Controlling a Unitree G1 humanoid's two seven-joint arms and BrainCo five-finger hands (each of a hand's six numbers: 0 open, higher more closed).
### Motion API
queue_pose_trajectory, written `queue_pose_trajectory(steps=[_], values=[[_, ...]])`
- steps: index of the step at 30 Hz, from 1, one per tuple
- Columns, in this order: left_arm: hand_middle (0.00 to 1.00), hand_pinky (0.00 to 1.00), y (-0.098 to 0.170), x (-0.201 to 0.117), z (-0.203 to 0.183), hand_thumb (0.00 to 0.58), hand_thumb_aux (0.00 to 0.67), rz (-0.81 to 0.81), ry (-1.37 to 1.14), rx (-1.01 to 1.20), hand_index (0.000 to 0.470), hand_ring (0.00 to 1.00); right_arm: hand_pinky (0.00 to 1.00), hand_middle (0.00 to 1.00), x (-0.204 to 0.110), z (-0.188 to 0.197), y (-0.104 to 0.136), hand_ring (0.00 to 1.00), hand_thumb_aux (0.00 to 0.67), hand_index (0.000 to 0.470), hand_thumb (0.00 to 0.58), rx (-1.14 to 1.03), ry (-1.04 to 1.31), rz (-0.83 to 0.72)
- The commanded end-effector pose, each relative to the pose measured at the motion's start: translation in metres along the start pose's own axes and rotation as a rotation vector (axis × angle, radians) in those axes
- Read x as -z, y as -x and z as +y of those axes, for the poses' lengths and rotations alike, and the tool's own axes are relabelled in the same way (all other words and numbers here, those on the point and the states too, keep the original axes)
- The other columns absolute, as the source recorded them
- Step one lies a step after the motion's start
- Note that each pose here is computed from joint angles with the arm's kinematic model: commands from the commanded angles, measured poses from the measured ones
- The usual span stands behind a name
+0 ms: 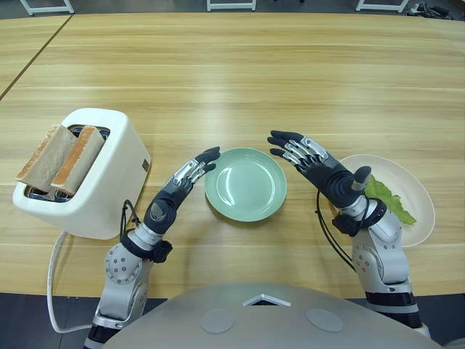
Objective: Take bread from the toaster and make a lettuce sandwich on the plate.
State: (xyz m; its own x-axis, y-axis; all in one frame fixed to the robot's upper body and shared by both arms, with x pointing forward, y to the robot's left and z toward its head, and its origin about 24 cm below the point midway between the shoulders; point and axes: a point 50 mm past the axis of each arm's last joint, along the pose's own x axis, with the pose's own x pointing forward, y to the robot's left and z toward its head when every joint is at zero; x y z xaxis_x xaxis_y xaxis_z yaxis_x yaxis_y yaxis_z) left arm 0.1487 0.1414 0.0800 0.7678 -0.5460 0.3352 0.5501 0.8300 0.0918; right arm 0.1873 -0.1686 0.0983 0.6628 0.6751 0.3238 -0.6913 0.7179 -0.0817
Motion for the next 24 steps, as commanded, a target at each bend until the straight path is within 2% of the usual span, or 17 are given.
queue_pose_trajectory(steps=[1, 4, 8, 11, 15, 18, 20, 23, 24], values=[[0.00, 0.00, 0.000, 0.002, 0.003, 0.000, 0.000, 0.002, -0.001, -0.009, 0.000, 0.00, 0.00, 0.00, 0.003, -0.001, -0.004, 0.00, 0.000, 0.000, 0.000, -0.005, 0.002, -0.003], [0.00, 0.00, 0.000, 0.000, 0.004, 0.000, 0.000, -0.020, 0.014, -0.024, 0.000, 0.00, 0.00, 0.00, 0.004, -0.001, -0.005, 0.00, 0.000, 0.000, 0.000, -0.004, 0.002, -0.003], [0.00, 0.00, -0.003, -0.019, 0.007, 0.000, 0.000, -0.069, -0.013, -0.059, 0.000, 0.00, 0.00, 0.00, 0.007, -0.003, -0.007, 0.00, 0.000, 0.000, 0.000, 0.000, 0.000, 0.000], [0.00, 0.00, -0.004, -0.070, 0.021, 0.000, 0.000, -0.101, -0.193, -0.126, 0.000, 0.00, 0.00, 0.00, 0.009, -0.004, -0.009, 0.00, 0.000, 0.000, 0.000, -0.005, -0.002, 0.003], [0.00, 0.00, 0.016, -0.141, 0.056, 0.000, 0.000, -0.141, -0.488, -0.321, 0.000, 0.00, 0.00, 0.00, 0.010, -0.004, -0.010, 0.00, 0.000, 0.000, 0.000, -0.002, 0.000, 0.006], [0.00, 0.00, 0.037, -0.167, 0.081, 0.000, 0.000, -0.013, -0.787, -0.446, 0.000, 0.00, 0.00, 0.00, 0.008, -0.004, -0.007, 0.00, 0.000, 0.000, 0.000, 0.006, 0.004, 0.008], [0.00, 0.00, 0.049, -0.165, 0.098, 0.000, 0.000, 0.138, -0.979, -0.476, 0.000, 0.00, 0.00, 0.00, 0.008, -0.004, -0.006, 0.00, 0.000, 0.000, 0.000, 0.014, 0.009, 0.009], [0.00, 0.00, 0.064, -0.154, 0.118, 0.000, 0.000, 0.297, -1.085, -0.511, 0.000, 0.00, 0.00, 0.00, 0.007, -0.005, -0.006, 0.00, 0.000, 0.000, 0.000, 0.015, 0.014, 0.009], [0.00, 0.00, 0.069, -0.152, 0.123, 0.031, 0.018, 0.343, -1.127, -0.524, 0.013, 0.00, 0.00, 0.00, 0.007, -0.005, -0.006, 0.00, 0.000, 0.000, 0.000, 0.015, 0.016, 0.009]])
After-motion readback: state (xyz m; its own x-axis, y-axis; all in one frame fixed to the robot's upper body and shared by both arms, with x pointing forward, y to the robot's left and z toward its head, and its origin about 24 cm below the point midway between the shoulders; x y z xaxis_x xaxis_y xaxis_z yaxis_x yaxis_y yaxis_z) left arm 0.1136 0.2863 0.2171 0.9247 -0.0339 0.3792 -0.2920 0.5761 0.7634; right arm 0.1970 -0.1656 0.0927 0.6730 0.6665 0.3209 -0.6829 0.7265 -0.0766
